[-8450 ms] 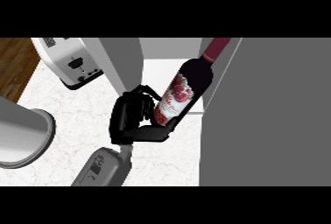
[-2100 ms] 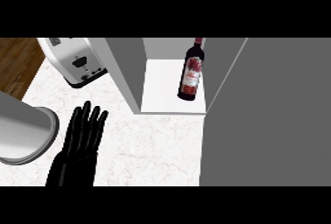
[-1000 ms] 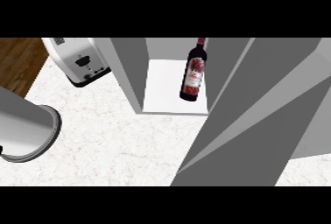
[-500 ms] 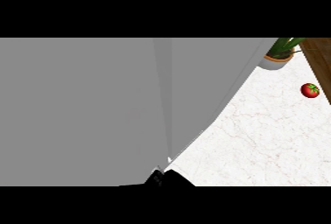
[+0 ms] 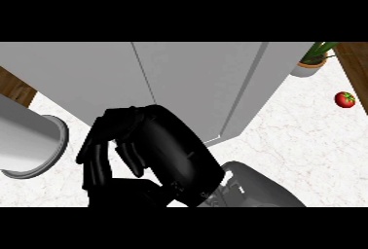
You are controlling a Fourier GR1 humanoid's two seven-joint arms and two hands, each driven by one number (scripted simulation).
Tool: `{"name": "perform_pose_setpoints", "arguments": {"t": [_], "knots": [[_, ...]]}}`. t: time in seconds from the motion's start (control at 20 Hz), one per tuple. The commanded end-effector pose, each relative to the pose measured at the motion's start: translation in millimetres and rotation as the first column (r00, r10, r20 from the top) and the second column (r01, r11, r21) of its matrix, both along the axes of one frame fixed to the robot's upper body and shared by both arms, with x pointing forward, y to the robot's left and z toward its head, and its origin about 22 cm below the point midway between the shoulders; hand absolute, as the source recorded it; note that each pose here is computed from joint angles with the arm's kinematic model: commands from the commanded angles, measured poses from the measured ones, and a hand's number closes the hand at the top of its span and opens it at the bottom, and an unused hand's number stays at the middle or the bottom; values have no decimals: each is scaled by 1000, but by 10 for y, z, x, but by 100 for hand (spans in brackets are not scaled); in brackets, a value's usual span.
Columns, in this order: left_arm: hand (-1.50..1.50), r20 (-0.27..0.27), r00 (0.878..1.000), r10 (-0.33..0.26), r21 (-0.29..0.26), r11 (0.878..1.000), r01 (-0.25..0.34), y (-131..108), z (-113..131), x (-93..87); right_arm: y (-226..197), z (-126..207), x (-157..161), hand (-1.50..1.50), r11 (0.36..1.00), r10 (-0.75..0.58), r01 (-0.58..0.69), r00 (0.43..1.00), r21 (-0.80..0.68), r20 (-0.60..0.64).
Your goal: Pick up the wine, place it into the cabinet and close the cabinet
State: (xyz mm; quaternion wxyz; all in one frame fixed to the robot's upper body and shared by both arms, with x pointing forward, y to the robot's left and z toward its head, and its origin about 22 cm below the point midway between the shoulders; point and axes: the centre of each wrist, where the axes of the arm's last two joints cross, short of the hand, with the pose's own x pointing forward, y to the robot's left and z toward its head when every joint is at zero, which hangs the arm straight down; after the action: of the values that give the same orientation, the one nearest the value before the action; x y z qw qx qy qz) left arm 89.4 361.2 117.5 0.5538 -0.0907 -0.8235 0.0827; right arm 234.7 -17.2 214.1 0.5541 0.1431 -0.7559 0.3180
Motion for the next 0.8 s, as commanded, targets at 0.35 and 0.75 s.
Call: {"name": "perform_pose_setpoints", "arguments": {"t": [0.35,0.75], "knots": [[-150,-43,998,-54,-5,999,54,-203,-1,73,-105,-199,883,150,991,-126,128,991,-42,52],[-150,-73,994,-78,-16,997,77,-446,-22,247,-451,-100,1328,150,987,-153,155,987,-35,52]]}}
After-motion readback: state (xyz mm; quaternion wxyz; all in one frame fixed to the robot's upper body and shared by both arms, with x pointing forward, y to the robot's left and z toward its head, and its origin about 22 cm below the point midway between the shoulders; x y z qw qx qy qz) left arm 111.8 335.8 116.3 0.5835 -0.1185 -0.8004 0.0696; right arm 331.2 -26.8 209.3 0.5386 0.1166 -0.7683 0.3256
